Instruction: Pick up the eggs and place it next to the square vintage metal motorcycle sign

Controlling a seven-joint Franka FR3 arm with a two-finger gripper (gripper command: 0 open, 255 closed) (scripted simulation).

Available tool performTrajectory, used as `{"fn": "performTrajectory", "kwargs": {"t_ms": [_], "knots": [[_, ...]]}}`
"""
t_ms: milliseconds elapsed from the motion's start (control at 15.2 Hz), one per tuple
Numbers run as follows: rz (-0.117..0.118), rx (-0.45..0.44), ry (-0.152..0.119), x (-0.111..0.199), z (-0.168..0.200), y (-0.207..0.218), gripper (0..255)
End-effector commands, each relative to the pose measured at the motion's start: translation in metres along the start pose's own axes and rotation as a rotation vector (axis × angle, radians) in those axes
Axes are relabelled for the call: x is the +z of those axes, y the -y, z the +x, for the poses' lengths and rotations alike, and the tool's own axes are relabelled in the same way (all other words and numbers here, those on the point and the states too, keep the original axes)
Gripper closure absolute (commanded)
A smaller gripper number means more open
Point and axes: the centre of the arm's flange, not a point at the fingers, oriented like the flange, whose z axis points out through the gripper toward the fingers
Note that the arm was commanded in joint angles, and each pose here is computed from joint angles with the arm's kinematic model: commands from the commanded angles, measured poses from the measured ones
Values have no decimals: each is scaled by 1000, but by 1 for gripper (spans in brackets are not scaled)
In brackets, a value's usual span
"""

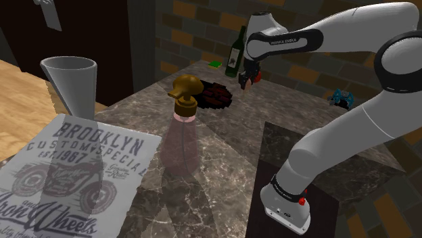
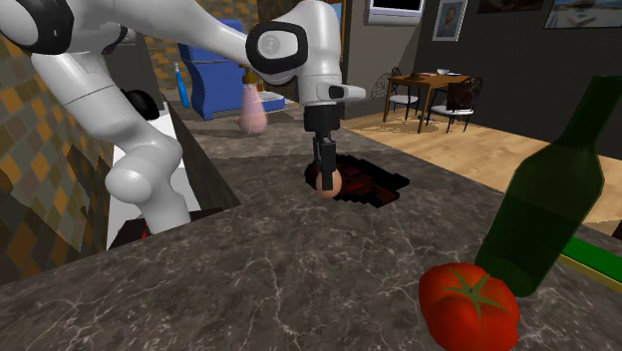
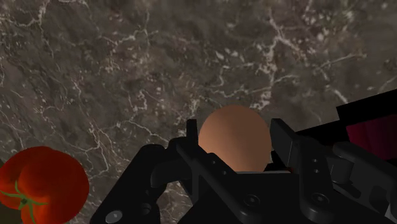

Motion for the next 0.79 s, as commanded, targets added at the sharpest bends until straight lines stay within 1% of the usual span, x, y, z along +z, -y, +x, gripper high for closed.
{"fn": "performTrajectory", "kwargs": {"t_ms": [0,726], "knots": [[0,0,0,-10,1,-4,255],[0,0,0,-66,2,-20,255]]}}
